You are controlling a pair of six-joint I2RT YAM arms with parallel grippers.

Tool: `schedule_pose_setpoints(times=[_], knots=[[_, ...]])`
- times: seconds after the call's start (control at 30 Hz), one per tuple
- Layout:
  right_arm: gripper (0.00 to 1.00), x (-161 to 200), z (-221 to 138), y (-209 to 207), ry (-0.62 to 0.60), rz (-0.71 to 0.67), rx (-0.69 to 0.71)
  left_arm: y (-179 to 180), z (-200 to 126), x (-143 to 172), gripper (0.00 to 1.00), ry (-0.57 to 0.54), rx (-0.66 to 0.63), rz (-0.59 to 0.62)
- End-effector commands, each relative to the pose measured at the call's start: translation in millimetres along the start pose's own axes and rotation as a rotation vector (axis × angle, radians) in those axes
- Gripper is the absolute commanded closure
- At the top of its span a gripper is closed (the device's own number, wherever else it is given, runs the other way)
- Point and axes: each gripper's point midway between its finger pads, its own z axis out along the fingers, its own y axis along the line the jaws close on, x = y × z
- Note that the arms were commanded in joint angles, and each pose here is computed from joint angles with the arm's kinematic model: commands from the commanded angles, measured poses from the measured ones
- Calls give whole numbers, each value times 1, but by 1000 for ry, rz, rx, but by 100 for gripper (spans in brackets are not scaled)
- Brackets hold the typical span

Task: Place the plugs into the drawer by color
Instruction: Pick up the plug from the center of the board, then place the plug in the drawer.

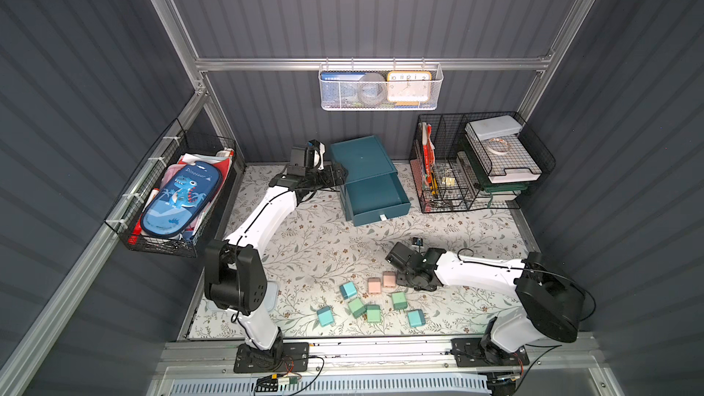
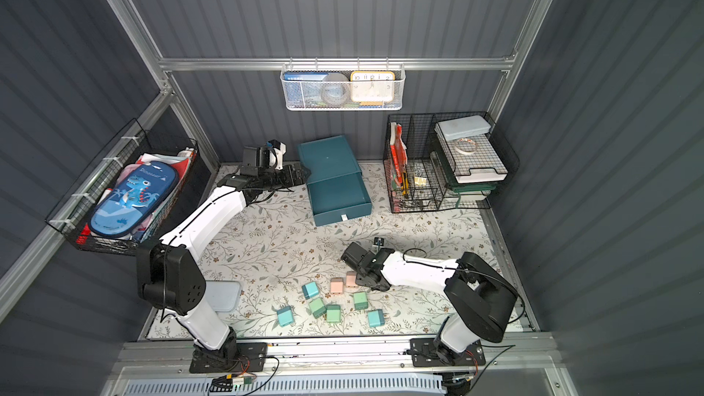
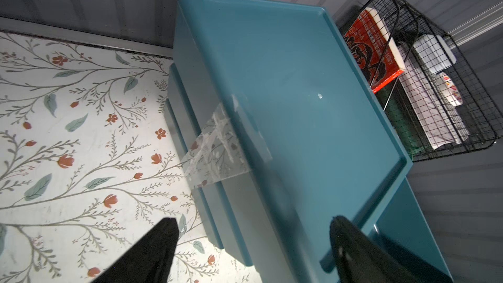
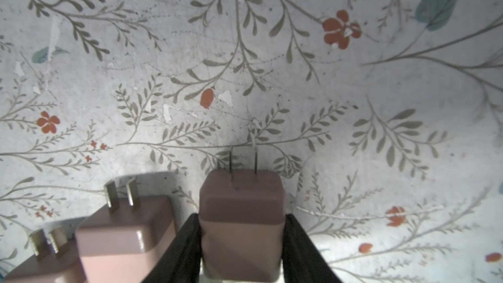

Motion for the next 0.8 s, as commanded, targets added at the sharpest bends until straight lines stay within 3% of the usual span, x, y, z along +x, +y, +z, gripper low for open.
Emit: schedule_pose_setpoints(times=[0.0,0.13,0.33,0.6,0.77], knots=[[60,-3,-8,-16,-17,-19,27,-3,-14,-15,7,-35,-54,55],[60,-11,-24,-21,-37,-44,21,-4,-26,-31,6,-81,-89,81],[62,-38,-64,-20,-106,-128,-34,3,-14,-22,6,-46,-106,85],[65,-108,-144,-11,-224,-222,-121,16,6,-1,6,25,-129,81],[65,-152,-183,25,-261,-315,-206,18,9,0,6,32,-136,89]])
